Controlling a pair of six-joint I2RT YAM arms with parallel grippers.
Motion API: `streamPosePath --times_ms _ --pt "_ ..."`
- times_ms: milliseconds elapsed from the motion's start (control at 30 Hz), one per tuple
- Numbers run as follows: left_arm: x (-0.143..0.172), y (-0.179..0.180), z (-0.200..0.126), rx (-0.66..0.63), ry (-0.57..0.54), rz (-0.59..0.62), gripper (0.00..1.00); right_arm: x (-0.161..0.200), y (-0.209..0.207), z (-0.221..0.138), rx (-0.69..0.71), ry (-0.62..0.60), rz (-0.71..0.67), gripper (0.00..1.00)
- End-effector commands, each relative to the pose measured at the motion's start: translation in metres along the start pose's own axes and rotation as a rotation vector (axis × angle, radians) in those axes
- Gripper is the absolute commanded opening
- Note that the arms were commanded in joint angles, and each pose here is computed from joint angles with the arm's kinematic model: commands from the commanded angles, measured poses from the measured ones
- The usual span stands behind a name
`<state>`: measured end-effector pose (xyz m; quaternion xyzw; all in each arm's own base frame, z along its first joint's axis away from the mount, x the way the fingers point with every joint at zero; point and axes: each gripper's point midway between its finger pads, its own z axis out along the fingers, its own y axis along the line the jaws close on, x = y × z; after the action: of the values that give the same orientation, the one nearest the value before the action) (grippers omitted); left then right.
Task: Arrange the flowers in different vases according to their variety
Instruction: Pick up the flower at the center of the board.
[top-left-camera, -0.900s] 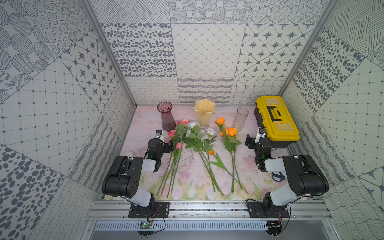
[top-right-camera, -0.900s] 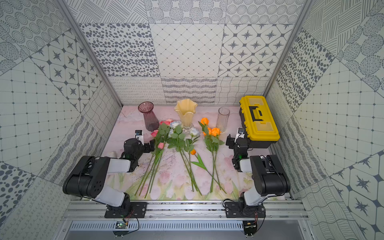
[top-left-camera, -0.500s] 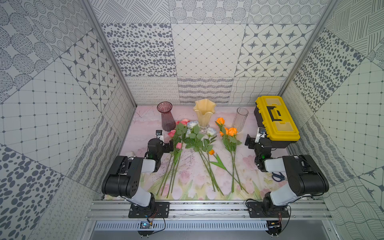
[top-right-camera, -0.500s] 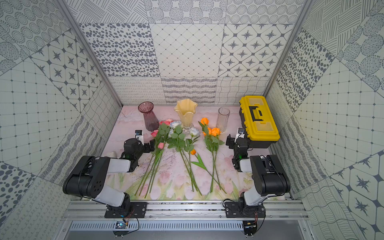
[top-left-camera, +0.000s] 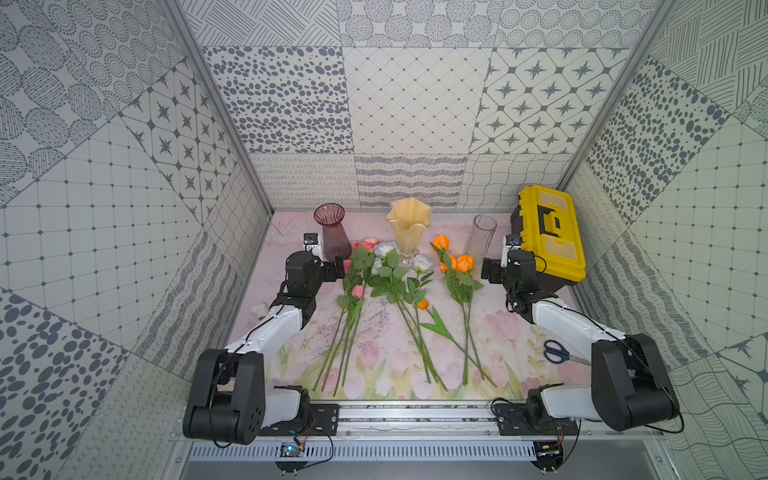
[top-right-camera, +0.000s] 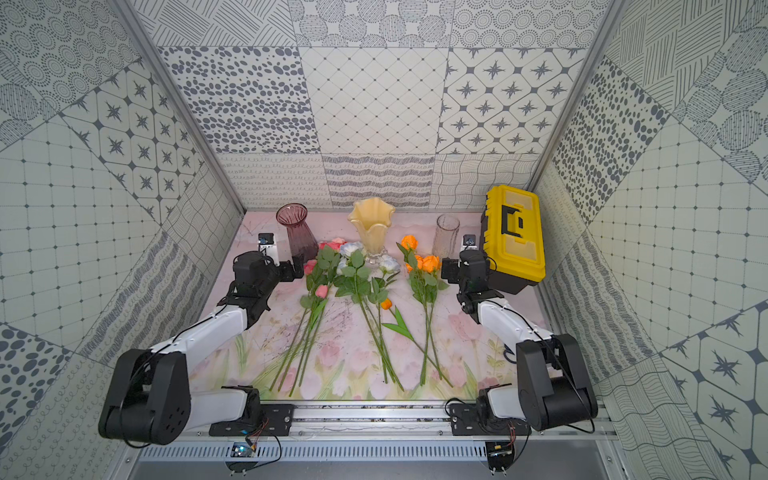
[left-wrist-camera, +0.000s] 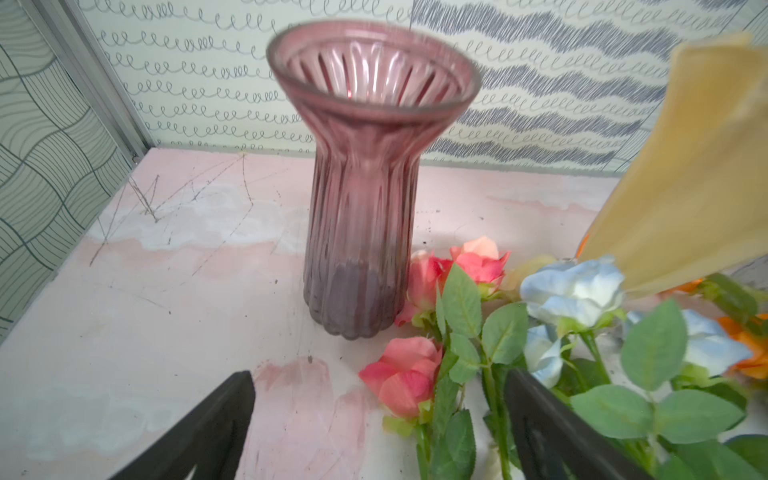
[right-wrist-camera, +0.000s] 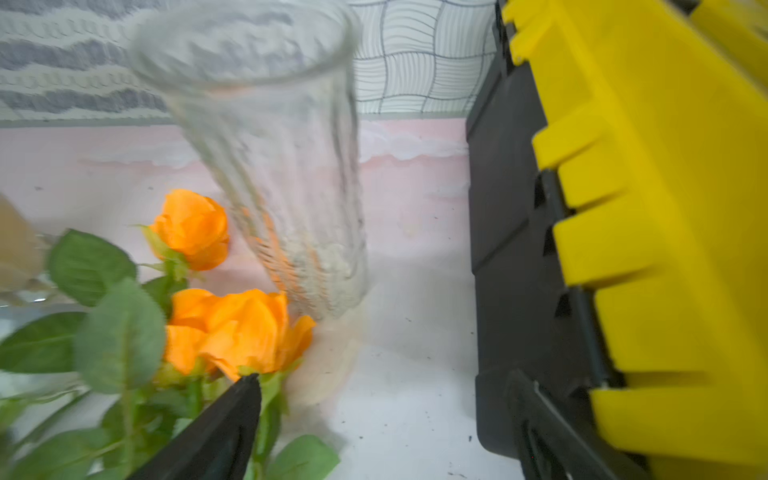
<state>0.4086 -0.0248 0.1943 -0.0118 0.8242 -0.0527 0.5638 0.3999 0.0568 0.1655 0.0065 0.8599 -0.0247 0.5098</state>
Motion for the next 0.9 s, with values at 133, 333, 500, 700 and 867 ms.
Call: streamPosePath --times_ms 133,333,500,700,867 --pt "0.073 -0.019 -0.061 0.077 0.414 -0.204 0.99 0.053 0.045 -0.065 -0.108 0.305 0.045 0.97" --pt "0.086 -0.038 -0.074 0.138 0.495 -0.219 0.99 0.085 0.066 -0.097 -0.242 0.439 0.128 0.97" --pt "0.097 -0.051 -0.079 0.19 0.559 -0.225 0.99 0.119 0.078 -0.099 -0.282 0.587 0.103 0.97" --pt "0.099 -0.063 -0.08 0.233 0.564 -0.218 0.99 0.137 0.083 -0.093 -0.273 0.657 0.072 0.93" --pt "0.099 -0.066 -0.08 0.241 0.566 -0.218 0.99 0.144 0.087 -0.086 -0.247 0.69 0.022 0.75"
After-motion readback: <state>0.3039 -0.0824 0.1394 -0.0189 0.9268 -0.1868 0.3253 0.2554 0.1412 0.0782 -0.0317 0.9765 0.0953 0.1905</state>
